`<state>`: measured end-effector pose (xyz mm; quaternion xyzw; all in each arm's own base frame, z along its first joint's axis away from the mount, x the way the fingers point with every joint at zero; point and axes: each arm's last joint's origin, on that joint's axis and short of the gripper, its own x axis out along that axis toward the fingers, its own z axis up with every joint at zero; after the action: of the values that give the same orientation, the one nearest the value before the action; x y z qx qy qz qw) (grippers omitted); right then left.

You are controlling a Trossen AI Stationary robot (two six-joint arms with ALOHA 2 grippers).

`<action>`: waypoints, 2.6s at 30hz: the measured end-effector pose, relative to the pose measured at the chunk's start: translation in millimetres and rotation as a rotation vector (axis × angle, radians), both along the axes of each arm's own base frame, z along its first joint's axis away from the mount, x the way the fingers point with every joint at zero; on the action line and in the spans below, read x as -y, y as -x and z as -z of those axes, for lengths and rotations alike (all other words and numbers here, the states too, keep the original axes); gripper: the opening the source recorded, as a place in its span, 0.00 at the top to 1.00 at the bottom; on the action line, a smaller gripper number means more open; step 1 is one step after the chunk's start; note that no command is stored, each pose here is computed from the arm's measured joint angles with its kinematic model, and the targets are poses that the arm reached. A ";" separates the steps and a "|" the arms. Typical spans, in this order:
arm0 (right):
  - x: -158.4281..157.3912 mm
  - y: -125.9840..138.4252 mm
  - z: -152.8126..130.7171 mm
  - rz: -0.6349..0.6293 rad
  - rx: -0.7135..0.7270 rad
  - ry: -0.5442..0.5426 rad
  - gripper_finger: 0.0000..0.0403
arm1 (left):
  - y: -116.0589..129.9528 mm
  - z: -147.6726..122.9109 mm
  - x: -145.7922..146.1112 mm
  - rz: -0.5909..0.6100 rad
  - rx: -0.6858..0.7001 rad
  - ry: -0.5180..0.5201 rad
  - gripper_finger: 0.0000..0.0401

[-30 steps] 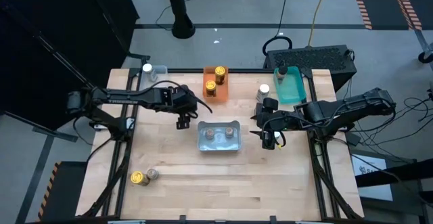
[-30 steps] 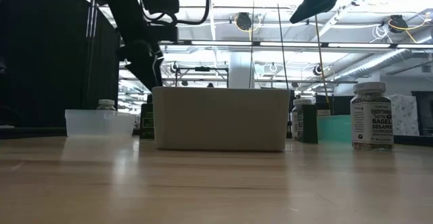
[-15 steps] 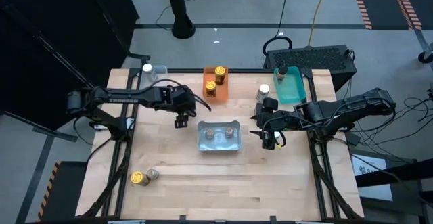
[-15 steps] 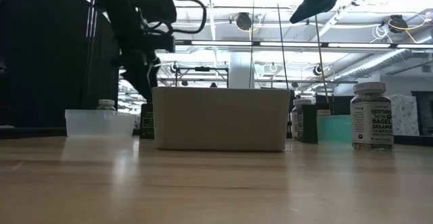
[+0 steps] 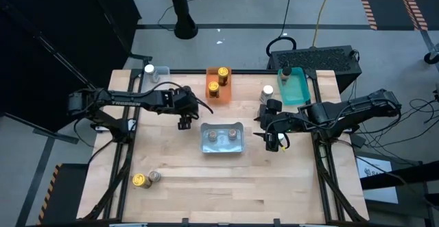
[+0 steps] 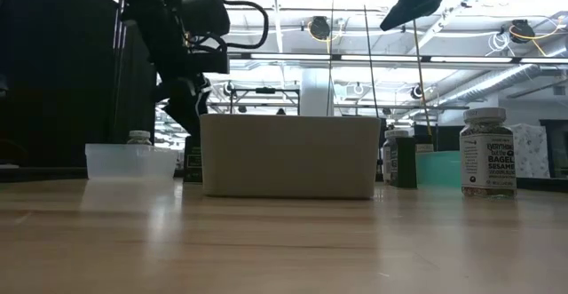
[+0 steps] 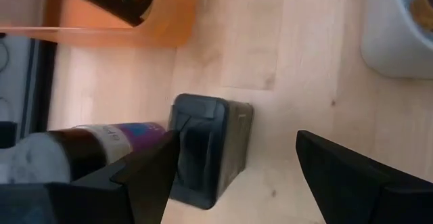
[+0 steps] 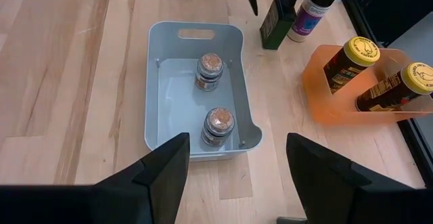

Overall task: Sort spices by type
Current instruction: Put the left black seasoning can into the green bin

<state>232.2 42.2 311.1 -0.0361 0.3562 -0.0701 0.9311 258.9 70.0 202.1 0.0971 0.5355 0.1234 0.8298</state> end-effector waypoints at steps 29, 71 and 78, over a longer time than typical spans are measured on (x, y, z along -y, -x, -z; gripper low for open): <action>0.0 -0.1 -0.1 0.007 0.003 -0.008 0.43 | -2.9 18.4 -17.0 -0.040 -0.059 0.029 0.25; -9.4 -45.2 -3.4 -0.103 0.249 0.131 0.43 | -20.4 -85.1 86.5 0.189 0.631 0.062 0.64; -7.6 -59.9 4.0 -0.089 0.272 0.136 0.36 | -38.7 -78.9 103.0 0.220 0.714 0.051 0.63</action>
<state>292.1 49.8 307.0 -0.1047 0.2195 -0.0572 0.9683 297.6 -33.0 281.0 0.0842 0.2017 0.0464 0.9747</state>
